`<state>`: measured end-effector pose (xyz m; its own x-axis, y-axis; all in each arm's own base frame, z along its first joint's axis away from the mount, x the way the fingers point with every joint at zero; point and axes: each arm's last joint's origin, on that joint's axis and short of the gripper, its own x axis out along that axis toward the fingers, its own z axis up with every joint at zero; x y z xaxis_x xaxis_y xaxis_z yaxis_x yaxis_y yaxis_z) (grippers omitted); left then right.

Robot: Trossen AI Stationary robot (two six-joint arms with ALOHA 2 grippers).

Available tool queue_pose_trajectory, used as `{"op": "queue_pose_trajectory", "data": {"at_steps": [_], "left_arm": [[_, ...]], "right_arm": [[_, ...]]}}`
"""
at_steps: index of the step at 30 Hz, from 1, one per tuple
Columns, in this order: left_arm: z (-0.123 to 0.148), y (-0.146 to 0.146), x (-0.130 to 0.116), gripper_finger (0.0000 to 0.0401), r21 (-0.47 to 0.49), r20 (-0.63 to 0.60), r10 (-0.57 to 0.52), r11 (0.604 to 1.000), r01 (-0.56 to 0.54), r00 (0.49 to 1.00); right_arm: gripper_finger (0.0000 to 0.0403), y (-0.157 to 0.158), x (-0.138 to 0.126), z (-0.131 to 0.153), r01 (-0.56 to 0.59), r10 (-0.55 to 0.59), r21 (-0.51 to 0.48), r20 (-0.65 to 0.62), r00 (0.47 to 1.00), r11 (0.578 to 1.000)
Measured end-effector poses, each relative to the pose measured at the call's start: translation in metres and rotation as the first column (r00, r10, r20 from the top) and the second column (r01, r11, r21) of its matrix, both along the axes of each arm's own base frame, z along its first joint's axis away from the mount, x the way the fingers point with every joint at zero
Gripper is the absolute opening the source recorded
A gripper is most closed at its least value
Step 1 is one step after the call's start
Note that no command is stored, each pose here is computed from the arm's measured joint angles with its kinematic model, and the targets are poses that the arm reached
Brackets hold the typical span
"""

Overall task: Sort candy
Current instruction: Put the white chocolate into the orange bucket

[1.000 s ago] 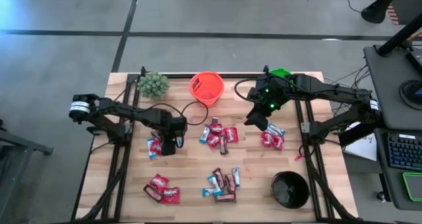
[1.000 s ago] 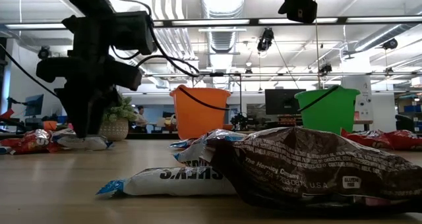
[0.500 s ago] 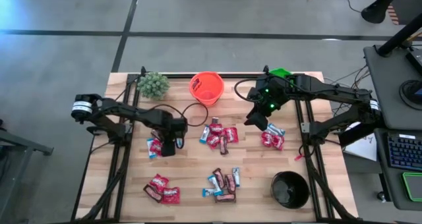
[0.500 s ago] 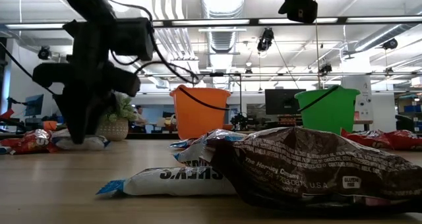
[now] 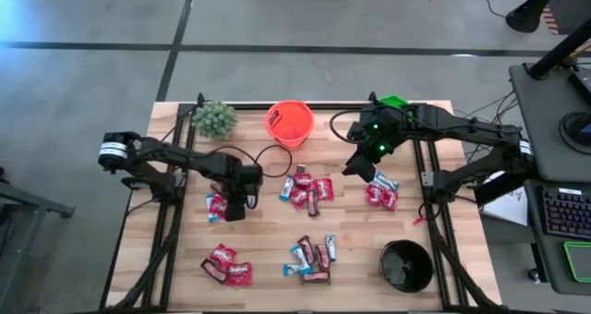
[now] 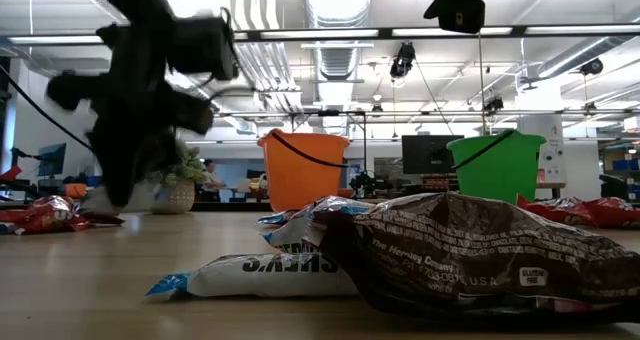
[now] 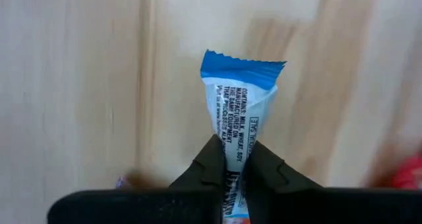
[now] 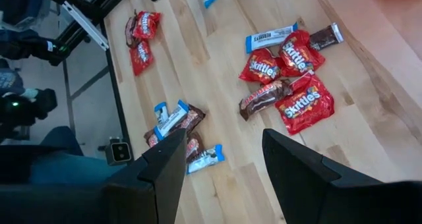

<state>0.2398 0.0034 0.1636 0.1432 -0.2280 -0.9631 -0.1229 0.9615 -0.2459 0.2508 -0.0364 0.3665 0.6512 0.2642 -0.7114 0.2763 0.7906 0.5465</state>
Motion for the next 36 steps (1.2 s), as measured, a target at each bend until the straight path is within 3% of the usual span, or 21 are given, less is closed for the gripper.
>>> {"op": "queue_pose_trajectory", "data": {"at_steps": [6, 14, 20, 27, 36], "left_arm": [[0.035, -0.001, 0.006, 0.0001, -0.032, 0.106, 0.0, 0.999, 0.004, 0.994], [0.095, 0.008, 0.023, 0.0, 0.128, 0.273, -0.072, 0.991, 0.038, 0.959], [0.148, 0.022, 0.03, 0.0, 0.282, 0.356, -0.152, 0.958, 0.049, 0.922], [0.191, 0.058, 0.028, 0.0, 0.385, 0.435, -0.132, 0.921, -0.052, 0.891], [0.211, 0.107, 0.03, 0.0001, 0.405, 0.481, -0.014, 0.89, -0.208, 0.876]], "right_arm": [[0.0189, 0.0, 0.0, 0.0, 0.0, 0.0, 0.0, 0.0, 1.0, 1.0], [0.0189, 0.0, 0.0, 0.0, 0.001, -0.001, -0.001, -0.001, 1.0, 1.0], [0.0189, 0.0, -0.001, -0.001, 0.003, -0.003, 0.004, -0.016, 1.0, 1.0], [0.0189, 0.0, -0.003, -0.002, 0.003, -0.003, 0.007, -0.037, 0.999, 1.0], [0.0189, 0.0, -0.003, -0.002, -0.01, 0.01, -0.004, -0.032, 0.999, 1.0]]}}
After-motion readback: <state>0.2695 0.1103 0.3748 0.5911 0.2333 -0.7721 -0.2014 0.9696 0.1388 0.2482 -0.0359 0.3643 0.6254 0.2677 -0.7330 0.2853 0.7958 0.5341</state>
